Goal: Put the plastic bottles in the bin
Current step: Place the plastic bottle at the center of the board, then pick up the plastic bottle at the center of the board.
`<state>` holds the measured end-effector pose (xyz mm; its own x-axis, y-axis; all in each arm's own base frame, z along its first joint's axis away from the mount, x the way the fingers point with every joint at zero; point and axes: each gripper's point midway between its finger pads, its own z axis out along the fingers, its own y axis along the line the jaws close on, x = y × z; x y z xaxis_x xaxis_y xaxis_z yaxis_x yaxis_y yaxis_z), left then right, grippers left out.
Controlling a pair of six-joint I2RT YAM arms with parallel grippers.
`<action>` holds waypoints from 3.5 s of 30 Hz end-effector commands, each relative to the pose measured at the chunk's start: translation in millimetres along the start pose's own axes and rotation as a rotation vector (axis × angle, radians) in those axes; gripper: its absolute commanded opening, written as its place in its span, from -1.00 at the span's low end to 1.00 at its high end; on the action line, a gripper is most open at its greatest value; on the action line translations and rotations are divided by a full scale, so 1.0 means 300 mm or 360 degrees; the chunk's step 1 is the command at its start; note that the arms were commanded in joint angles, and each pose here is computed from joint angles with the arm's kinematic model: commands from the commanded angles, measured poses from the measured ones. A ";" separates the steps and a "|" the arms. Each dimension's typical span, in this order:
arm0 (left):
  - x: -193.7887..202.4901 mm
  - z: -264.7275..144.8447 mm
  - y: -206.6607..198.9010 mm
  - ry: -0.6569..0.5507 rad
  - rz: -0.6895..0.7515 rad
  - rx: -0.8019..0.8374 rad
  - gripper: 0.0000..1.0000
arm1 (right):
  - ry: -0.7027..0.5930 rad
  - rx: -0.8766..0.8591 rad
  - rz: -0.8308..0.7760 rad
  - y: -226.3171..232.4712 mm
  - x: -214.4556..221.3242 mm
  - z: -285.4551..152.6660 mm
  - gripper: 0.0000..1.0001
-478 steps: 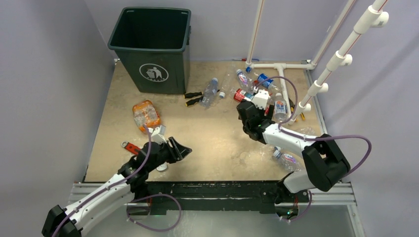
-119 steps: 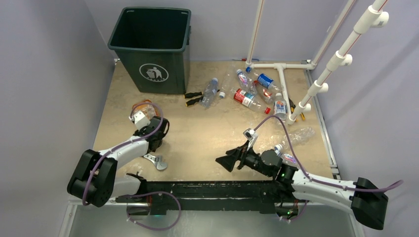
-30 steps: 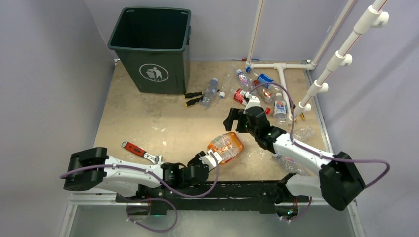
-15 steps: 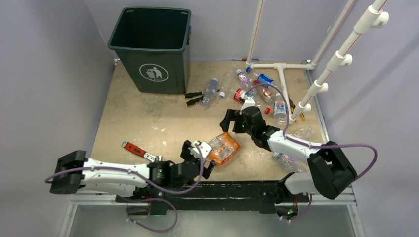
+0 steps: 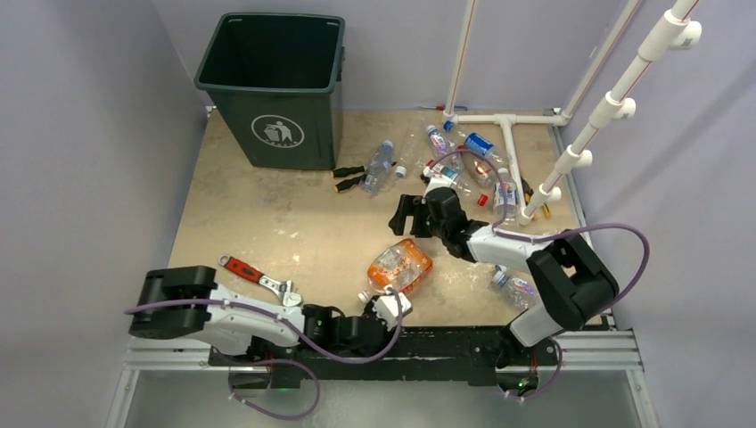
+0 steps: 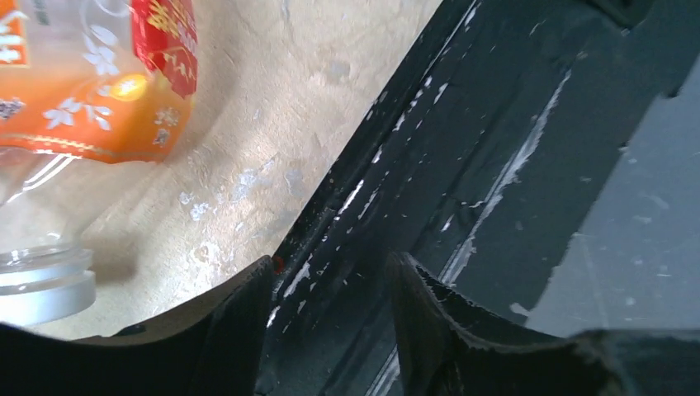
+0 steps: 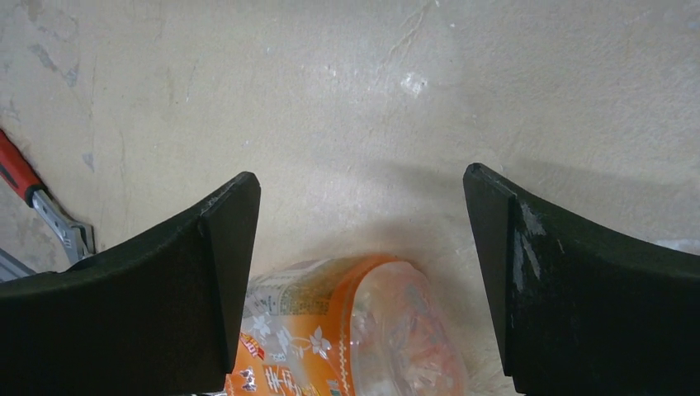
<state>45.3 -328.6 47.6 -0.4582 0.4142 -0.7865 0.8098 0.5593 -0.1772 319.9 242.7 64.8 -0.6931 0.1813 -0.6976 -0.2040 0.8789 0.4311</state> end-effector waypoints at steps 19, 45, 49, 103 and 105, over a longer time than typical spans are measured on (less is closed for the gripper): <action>-0.157 0.070 0.306 -0.0391 -0.0623 -0.0315 -0.46 | -0.0047 -0.0122 0.0156 -0.033 0.107 -0.129 0.59; -0.326 -0.024 0.602 -0.0707 -0.1006 -0.0615 0.27 | -0.0225 -0.0049 0.0317 -0.028 0.030 -0.256 0.91; -0.382 -0.020 0.587 -0.0730 -0.0981 -0.0579 0.52 | -0.0183 -0.0021 0.0287 -0.023 0.017 -0.193 0.92; -0.323 -0.040 0.572 -0.0792 -0.1164 -0.0364 0.42 | -0.0389 -0.1108 -0.0066 0.229 -0.013 -0.516 -0.46; -0.379 -0.098 0.570 -0.0880 -0.1153 -0.0357 0.51 | -0.0441 -0.1138 -0.0126 0.240 -0.025 -0.561 -0.49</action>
<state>218.9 -286.3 125.2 -0.5859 -0.4856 -0.6487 0.3312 0.5871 -0.7387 210.5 231.7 161.3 -0.5854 0.3303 -0.7404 -0.5810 0.4660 0.6673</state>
